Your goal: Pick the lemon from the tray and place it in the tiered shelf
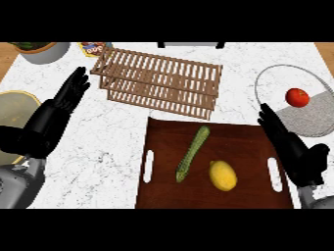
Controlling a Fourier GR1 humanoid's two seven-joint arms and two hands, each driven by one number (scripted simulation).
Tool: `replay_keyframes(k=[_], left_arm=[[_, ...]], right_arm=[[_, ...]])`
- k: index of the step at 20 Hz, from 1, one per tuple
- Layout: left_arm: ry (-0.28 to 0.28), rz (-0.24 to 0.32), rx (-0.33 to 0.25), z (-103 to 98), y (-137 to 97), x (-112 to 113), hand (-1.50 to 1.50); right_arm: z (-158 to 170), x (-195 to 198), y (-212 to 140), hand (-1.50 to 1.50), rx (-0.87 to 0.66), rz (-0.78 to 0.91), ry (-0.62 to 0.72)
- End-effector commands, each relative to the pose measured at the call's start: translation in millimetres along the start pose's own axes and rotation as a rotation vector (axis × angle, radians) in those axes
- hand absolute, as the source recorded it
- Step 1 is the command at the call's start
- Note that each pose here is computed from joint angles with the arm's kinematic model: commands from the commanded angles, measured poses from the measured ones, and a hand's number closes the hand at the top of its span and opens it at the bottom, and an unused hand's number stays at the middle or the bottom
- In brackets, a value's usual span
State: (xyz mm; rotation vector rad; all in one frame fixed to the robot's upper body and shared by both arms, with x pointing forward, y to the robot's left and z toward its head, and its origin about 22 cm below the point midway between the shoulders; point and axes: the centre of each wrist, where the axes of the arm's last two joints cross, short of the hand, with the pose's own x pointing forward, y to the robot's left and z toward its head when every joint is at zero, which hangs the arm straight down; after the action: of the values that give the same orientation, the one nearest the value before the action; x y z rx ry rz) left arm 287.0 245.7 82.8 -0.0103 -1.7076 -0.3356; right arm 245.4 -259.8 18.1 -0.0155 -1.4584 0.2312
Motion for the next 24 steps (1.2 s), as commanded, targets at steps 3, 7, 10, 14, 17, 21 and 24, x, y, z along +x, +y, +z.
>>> replay_keyframes(k=[3, 7, 10, 14, 17, 21, 24], left_arm=[[0.039, -0.009, 0.180, 8.1, 10.7, -9.7, 0.00], [0.123, 0.047, 0.329, 17.0, 11.9, -25.3, 0.00], [0.124, 0.059, 0.359, 17.0, 7.2, -15.2, 0.00], [0.141, 0.060, 0.379, 34.1, 6.0, -34.6, 0.00], [0.145, 0.045, 0.384, 38.7, 15.5, -27.8, 0.00], [0.154, 0.062, 0.395, 36.0, 8.7, -27.4, 0.00], [0.149, 0.039, 0.410, 35.4, 20.6, -21.9, 0.00]], right_arm=[[-23.0, 36.2, 41.8, 1.50, 0.328, -0.016, -0.182], [-39.3, 48.8, 44.5, 1.50, 0.152, 0.224, -0.291], [-62.1, 43.4, 49.2, -1.50, 0.424, -0.246, -0.236], [-64.6, 51.4, 8.5, -1.50, 0.590, -0.214, -0.336], [-51.3, 74.8, -0.2, -1.50, 0.738, -0.017, -0.343], [-46.9, 119.2, -7.8, -1.50, 0.873, 0.325, -0.323], [-29.2, 141.6, -6.4, -1.50, 0.930, 0.513, -0.325]])
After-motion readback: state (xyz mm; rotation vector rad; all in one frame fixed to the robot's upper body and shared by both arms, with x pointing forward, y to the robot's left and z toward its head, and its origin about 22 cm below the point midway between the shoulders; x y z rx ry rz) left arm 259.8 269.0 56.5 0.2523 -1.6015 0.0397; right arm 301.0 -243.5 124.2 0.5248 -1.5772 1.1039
